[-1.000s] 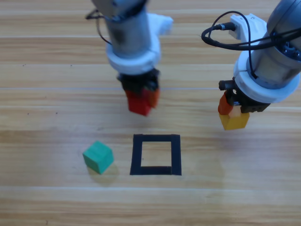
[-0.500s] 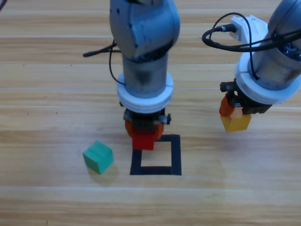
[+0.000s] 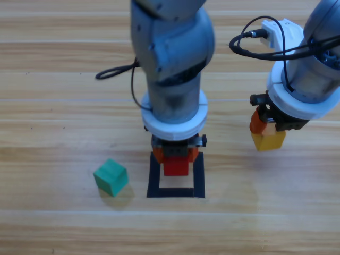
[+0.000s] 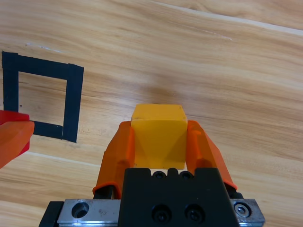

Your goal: Stack the blocks in the rectangular block: red at the bottom, yellow in the middle, green on top

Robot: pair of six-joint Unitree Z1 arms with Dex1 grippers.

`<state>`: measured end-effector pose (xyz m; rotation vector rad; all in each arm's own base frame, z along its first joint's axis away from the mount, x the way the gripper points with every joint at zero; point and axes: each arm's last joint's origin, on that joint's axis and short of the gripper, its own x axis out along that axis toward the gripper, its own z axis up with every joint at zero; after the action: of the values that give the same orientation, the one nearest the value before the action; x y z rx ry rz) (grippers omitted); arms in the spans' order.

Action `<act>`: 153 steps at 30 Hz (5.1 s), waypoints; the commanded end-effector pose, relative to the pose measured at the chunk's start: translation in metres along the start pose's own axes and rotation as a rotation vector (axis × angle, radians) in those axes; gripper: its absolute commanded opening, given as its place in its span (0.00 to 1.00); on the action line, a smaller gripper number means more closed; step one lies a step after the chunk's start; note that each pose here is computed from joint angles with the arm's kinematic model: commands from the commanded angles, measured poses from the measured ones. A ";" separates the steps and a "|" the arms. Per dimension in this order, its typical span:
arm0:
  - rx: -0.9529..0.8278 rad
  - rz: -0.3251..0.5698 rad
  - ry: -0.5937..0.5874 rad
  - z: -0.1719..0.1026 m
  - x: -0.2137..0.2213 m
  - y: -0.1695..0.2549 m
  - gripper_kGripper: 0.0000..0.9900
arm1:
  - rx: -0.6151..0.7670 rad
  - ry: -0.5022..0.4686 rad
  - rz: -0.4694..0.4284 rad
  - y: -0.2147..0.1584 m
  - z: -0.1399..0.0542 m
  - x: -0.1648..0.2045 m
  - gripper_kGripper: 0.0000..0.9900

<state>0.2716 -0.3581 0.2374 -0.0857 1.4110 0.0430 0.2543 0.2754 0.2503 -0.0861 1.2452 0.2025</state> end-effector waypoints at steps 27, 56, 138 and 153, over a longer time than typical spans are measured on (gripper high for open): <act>0.093 0.001 -0.059 -0.018 0.049 -0.007 0.00 | 0.127 -0.015 -0.013 -0.041 0.008 -0.016 0.00; 0.104 0.025 -0.060 -0.003 0.069 -0.010 0.00 | 0.128 -0.007 -0.010 -0.038 0.012 -0.011 0.00; -0.188 -0.221 -0.392 -0.069 -0.143 0.213 0.98 | -0.006 0.051 0.021 0.120 -0.012 0.020 0.00; -0.190 -0.219 -0.363 -0.068 -0.130 0.210 0.98 | 0.000 0.056 0.014 0.142 -0.016 0.034 0.00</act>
<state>0.1619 -0.1508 0.3594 -0.3768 1.0036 -0.0034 0.2289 0.3991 0.2518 -0.0168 1.2667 0.2443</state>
